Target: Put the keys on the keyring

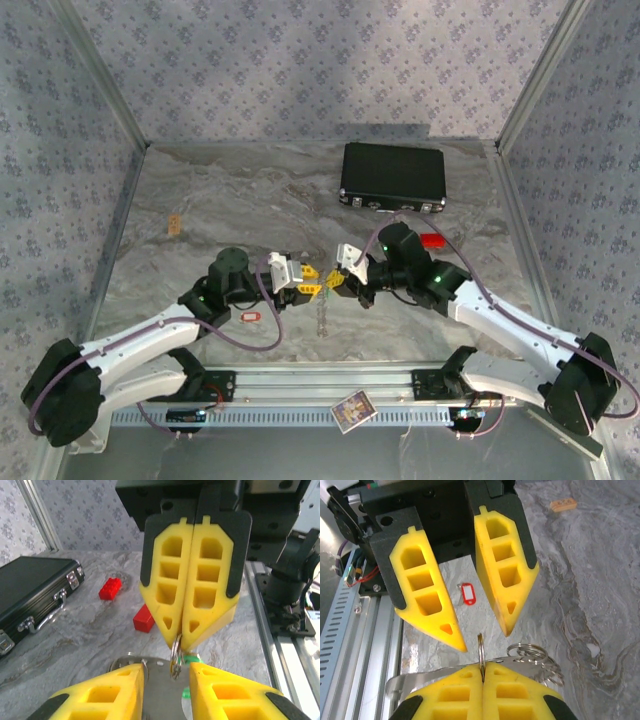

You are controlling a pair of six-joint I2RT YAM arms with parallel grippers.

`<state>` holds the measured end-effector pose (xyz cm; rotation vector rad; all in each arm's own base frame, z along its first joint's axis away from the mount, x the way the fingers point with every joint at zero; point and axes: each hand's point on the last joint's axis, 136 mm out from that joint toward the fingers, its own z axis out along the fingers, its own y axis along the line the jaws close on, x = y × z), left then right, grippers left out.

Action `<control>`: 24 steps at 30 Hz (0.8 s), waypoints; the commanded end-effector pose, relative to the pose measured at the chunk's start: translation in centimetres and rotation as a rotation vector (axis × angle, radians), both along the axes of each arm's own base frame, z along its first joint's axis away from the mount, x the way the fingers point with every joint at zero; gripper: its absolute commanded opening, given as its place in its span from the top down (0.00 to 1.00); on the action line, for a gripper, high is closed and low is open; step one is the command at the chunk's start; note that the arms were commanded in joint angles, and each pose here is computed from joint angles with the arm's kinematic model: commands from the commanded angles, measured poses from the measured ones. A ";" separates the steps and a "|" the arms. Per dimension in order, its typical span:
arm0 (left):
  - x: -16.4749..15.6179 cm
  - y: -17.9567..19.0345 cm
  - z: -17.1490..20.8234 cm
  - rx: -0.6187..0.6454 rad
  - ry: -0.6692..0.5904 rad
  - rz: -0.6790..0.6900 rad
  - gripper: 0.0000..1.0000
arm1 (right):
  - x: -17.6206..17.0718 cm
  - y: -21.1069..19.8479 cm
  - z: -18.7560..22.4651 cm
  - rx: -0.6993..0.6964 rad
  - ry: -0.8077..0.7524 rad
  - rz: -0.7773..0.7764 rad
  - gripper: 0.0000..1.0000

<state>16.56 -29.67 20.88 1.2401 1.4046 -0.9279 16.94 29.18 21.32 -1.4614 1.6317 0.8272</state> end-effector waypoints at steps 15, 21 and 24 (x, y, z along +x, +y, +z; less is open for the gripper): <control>0.0 -0.5 1.5 0.066 -0.054 -0.051 0.80 | -0.1 1.1 1.2 -0.189 -0.103 0.089 1.00; -0.2 -0.6 1.5 0.069 -0.053 -0.064 0.95 | -0.1 1.3 1.3 -0.191 -0.106 0.095 1.00; -0.4 -0.6 1.6 0.064 -0.058 -0.067 1.00 | -0.1 1.0 1.2 -0.192 -0.101 0.082 0.97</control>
